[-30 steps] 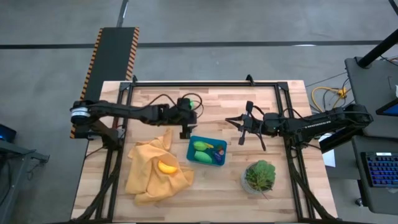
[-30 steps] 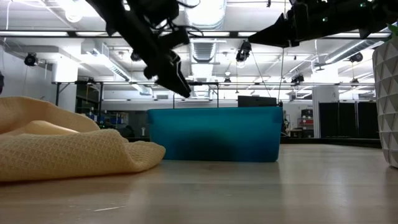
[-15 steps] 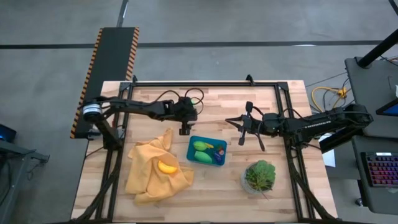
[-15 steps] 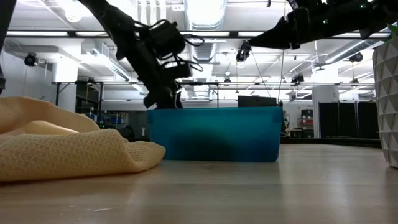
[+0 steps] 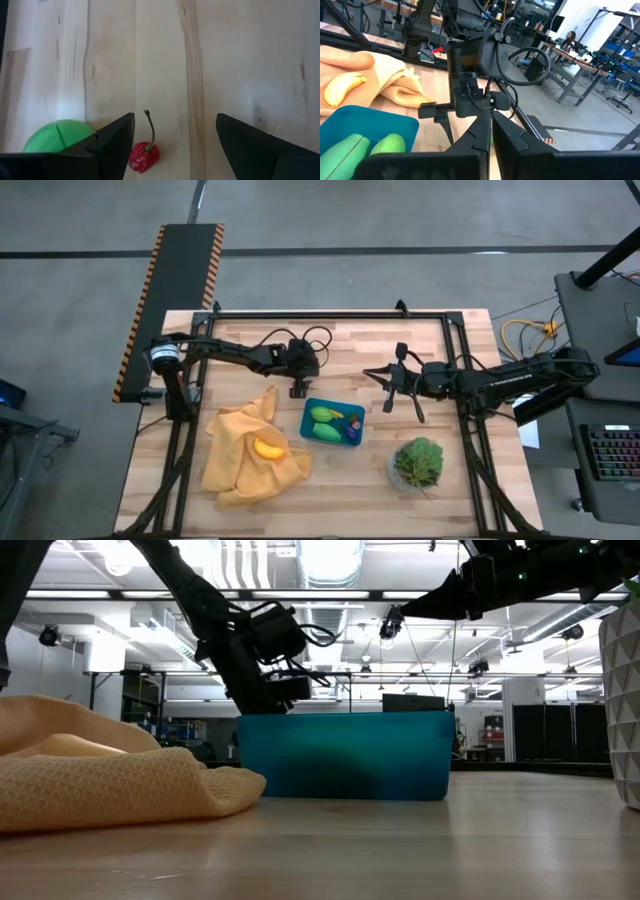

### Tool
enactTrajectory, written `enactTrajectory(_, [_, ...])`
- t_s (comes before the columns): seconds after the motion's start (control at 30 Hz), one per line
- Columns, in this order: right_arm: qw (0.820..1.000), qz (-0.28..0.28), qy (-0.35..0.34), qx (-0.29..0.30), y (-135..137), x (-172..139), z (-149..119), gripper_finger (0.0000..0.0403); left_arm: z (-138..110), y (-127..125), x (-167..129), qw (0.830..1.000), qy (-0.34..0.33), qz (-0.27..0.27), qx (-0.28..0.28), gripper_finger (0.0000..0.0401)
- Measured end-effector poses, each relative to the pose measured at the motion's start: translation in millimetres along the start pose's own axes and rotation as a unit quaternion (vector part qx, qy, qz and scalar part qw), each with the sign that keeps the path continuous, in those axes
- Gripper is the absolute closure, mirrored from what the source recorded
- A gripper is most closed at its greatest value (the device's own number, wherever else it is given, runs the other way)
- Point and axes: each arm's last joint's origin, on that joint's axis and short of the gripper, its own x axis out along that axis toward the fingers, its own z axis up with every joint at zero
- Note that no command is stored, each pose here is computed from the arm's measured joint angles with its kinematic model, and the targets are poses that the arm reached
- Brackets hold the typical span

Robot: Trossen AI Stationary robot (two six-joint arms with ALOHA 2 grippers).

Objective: Pick and placing Produce into tupperware
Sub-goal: Put the red cherry into the blue bin

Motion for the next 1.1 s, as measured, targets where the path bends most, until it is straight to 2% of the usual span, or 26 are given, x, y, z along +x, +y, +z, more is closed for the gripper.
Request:
enactTrajectory(0.5, [1.000, 0.001, 0.003, -0.001, 0.2, 0.0, -0.6, 0.0394, -2.4, 6.3, 1.1, 1.000, -0.002, -0.004, 0.009, 0.0143])
enactTrajectory(1.1, [1.000, 0.001, 0.002, -0.001, 0.2, 0.0, -0.5, 0.0394, -1.1, 8.5, 1.3, 1.000, -0.011, 0.001, 0.005, 0.0249])
